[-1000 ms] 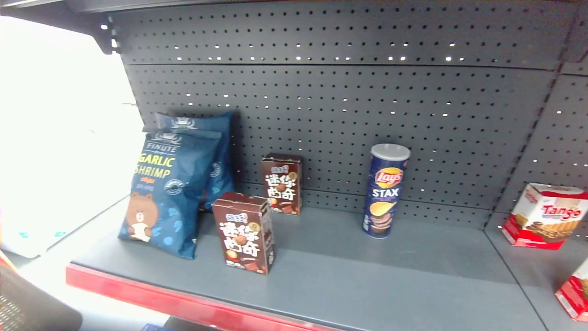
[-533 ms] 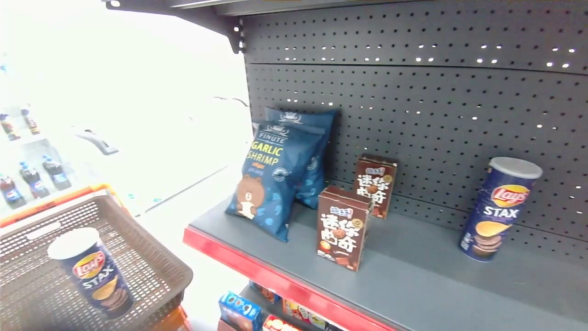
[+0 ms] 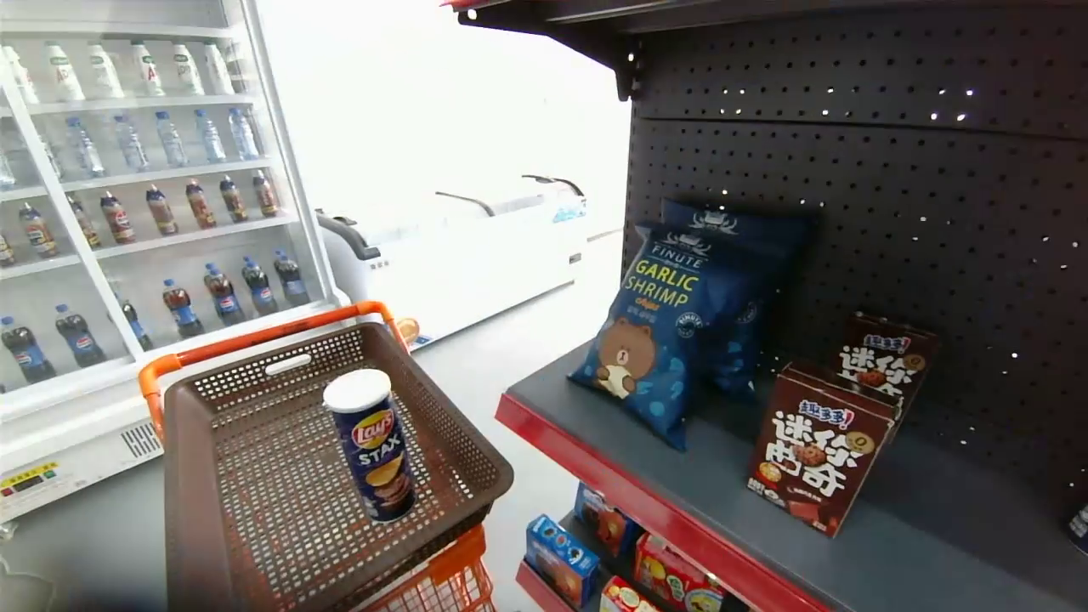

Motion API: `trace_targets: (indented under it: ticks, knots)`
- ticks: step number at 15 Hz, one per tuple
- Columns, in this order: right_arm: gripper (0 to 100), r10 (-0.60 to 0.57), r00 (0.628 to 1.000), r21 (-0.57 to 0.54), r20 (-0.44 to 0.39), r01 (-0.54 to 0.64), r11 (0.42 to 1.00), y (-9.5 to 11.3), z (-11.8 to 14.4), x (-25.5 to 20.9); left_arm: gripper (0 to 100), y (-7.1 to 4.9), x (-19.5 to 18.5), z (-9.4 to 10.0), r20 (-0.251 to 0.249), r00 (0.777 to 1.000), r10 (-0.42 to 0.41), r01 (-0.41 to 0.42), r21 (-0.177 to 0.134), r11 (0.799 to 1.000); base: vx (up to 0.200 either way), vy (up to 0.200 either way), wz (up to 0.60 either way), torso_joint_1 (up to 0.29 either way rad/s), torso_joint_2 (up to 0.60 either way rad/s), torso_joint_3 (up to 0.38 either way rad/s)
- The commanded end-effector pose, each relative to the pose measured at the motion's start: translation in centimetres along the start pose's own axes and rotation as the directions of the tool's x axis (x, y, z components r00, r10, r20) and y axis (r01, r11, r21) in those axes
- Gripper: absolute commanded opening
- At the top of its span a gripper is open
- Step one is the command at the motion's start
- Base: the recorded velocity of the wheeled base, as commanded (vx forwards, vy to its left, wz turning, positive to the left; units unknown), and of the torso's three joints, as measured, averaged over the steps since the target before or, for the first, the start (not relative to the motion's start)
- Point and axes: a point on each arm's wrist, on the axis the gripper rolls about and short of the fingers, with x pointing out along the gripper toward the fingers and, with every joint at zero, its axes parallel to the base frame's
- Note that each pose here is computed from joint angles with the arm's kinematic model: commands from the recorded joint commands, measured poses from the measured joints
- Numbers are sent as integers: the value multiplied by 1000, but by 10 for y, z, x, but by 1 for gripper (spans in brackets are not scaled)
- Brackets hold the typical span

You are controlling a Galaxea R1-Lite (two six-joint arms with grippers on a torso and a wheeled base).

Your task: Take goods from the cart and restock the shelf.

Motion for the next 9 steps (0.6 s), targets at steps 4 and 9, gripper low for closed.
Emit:
trace_targets:
  ticks: [4, 9]
  knots:
    - [100, 0, 1000, -1, -1, 0, 1000, 0, 0, 0, 100, 0, 0, 0, 1, 1000, 0, 0, 0, 1000, -100, 0, 0, 6, 5, 0]
    - [100, 0, 1000, -1, -1, 0, 1000, 0, 0, 0, 100, 0, 0, 0, 1, 1000, 1, -1, -1, 1000, 0, 0, 360, 0, 0, 2]
